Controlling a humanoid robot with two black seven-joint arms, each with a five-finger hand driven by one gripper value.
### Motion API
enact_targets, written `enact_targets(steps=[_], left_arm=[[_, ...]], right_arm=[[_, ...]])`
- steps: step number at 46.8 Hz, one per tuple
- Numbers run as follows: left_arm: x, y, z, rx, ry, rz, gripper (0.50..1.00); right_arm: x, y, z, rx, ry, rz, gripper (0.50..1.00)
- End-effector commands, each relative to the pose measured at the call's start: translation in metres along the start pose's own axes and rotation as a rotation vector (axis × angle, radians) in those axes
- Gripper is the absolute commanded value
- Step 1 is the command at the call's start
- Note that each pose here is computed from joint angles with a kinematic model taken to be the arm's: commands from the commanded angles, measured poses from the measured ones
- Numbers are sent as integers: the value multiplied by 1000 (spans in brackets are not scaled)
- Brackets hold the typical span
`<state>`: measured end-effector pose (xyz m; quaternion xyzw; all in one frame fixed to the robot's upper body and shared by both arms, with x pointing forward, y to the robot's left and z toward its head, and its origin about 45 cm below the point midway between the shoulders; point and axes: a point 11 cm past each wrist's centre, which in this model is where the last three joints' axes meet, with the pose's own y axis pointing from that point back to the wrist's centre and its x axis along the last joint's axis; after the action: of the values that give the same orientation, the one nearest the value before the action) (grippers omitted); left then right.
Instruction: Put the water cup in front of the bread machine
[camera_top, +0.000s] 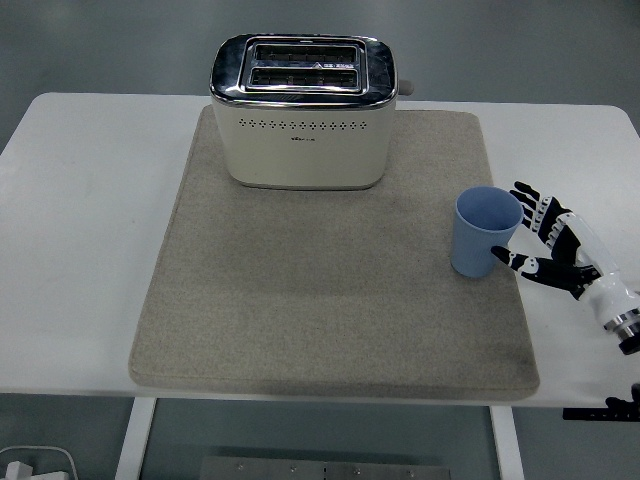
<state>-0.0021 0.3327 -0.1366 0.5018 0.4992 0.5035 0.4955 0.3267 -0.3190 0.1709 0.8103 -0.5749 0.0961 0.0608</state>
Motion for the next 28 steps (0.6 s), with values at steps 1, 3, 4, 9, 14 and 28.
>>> enact_targets(steps=[1,3,4,9,14,28], left_arm=[[0,0,0,-2,0,0,996],[0,0,0,0,0,0,996],[0,0,0,0,0,0,996],[0,0,0,0,0,0,996],[0,0,0,0,0,1,996],[0,0,0,0,0,0,996]], right_arm=[[-2,1,1,0,-5,-4,924],[-1,1,1,-1,-4,-4,924],[0,1,1,-1,-2,-4,924],[1,2,1,-3,2,-3,924],[2,1,0,-2,1,1,924],[6,4,1,-10,10,1,924]])
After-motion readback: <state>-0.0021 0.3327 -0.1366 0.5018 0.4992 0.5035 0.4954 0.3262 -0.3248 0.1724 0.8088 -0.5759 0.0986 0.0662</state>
